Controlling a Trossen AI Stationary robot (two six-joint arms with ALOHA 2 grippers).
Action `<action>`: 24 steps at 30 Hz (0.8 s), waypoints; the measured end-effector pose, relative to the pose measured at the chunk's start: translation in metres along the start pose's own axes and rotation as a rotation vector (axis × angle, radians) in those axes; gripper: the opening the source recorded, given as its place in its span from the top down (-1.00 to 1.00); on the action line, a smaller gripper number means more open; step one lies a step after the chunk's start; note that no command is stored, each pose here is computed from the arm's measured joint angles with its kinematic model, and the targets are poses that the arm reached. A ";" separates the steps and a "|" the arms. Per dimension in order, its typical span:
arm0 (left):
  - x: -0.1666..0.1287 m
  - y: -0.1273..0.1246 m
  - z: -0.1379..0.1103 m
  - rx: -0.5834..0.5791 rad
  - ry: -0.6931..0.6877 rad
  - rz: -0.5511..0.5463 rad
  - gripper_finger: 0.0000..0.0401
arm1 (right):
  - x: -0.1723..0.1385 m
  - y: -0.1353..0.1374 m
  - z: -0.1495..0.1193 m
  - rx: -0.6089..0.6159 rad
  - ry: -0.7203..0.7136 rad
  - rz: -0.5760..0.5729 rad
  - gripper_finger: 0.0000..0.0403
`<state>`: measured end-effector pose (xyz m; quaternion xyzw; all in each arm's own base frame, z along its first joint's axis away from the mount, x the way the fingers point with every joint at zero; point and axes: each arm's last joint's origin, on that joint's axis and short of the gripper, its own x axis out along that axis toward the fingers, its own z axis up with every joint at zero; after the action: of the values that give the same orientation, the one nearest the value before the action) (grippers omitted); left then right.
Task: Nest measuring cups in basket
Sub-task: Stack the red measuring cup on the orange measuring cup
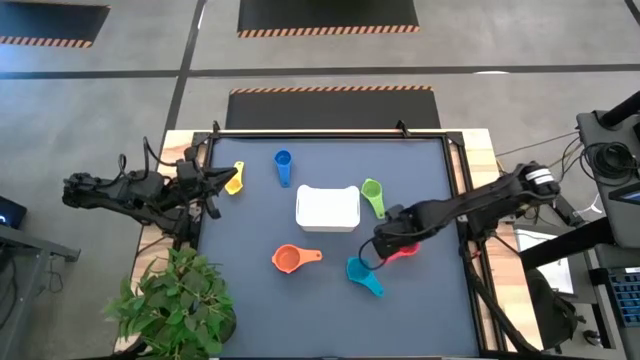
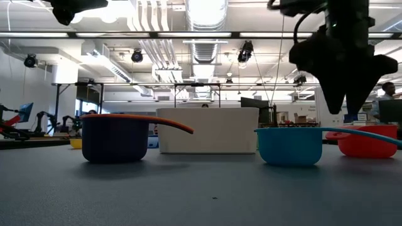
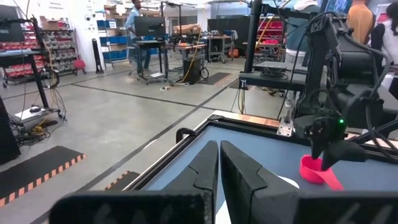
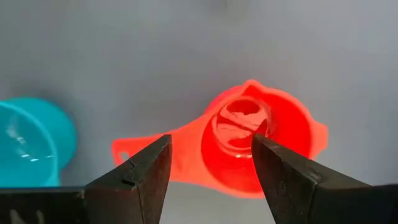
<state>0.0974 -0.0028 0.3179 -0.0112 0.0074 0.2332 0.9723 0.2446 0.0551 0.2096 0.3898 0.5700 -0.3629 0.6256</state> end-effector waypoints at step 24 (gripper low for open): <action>0.000 0.000 -0.001 0.029 0.003 0.000 1.00 | 0.027 0.007 0.008 0.197 -0.034 -0.123 -0.03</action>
<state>0.0975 -0.0028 0.3173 0.0025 0.0123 0.2329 0.9724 0.2570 0.0510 0.1837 0.4077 0.5436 -0.4615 0.5703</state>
